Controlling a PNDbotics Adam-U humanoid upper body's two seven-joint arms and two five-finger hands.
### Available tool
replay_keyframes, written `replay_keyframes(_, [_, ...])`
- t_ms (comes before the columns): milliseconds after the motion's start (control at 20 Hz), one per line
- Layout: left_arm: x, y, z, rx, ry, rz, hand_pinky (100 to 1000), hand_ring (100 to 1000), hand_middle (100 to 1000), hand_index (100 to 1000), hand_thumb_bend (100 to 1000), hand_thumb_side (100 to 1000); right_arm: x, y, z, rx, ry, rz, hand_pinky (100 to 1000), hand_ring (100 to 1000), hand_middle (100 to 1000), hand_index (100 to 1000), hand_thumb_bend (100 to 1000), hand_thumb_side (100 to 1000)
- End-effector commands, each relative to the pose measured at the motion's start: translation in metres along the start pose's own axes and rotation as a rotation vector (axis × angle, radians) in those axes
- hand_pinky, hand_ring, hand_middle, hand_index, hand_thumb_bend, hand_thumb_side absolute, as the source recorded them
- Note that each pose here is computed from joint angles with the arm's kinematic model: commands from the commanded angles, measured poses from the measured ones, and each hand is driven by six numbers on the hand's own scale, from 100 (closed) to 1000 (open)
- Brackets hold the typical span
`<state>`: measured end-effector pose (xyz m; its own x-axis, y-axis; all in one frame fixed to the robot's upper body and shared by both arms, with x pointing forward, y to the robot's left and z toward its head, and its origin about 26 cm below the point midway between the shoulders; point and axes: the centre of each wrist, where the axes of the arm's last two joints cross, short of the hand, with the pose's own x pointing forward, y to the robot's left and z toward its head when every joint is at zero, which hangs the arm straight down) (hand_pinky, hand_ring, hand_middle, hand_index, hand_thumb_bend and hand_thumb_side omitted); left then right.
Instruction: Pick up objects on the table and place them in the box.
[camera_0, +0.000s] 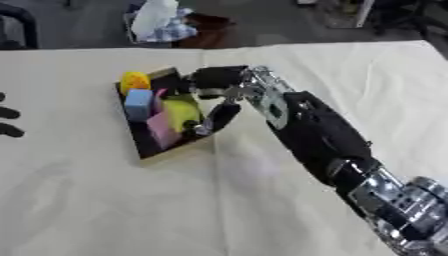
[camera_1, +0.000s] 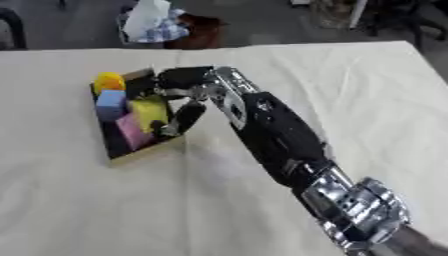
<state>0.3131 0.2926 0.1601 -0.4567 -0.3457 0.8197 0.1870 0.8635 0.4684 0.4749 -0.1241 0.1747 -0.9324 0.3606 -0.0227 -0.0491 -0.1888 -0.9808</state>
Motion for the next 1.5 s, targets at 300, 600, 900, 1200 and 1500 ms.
replay_keyframes(300, [0.006, 0.004, -0.002, -0.004, -0.02, -0.013, 818, 627, 675, 878, 100, 858, 0.007, -0.012, -0.009, -0.023, -0.019, 0.076, 826, 783, 652, 986, 121, 397])
replay_keyframes(600, [0.006, 0.002, -0.003, -0.007, -0.023, -0.008, 818, 628, 676, 879, 100, 859, 0.004, -0.004, -0.013, -0.069, 0.051, 0.076, 846, 836, 856, 1000, 141, 426])
replay_keyframes(900, [0.005, 0.002, -0.002, -0.006, -0.019, -0.006, 819, 628, 676, 879, 100, 861, -0.006, 0.012, -0.009, -0.031, 0.112, 0.069, 876, 897, 989, 1000, 186, 557])
replay_keyframes(1200, [0.005, 0.002, -0.002, -0.006, -0.018, -0.005, 819, 628, 676, 879, 100, 862, -0.013, 0.019, -0.004, -0.018, 0.147, 0.045, 886, 910, 1000, 1000, 171, 613])
replay_keyframes(1500, [0.005, 0.002, -0.002, -0.005, -0.017, -0.006, 819, 628, 676, 879, 100, 862, -0.02, 0.029, 0.004, 0.009, 0.187, -0.006, 888, 910, 1000, 1000, 149, 650])
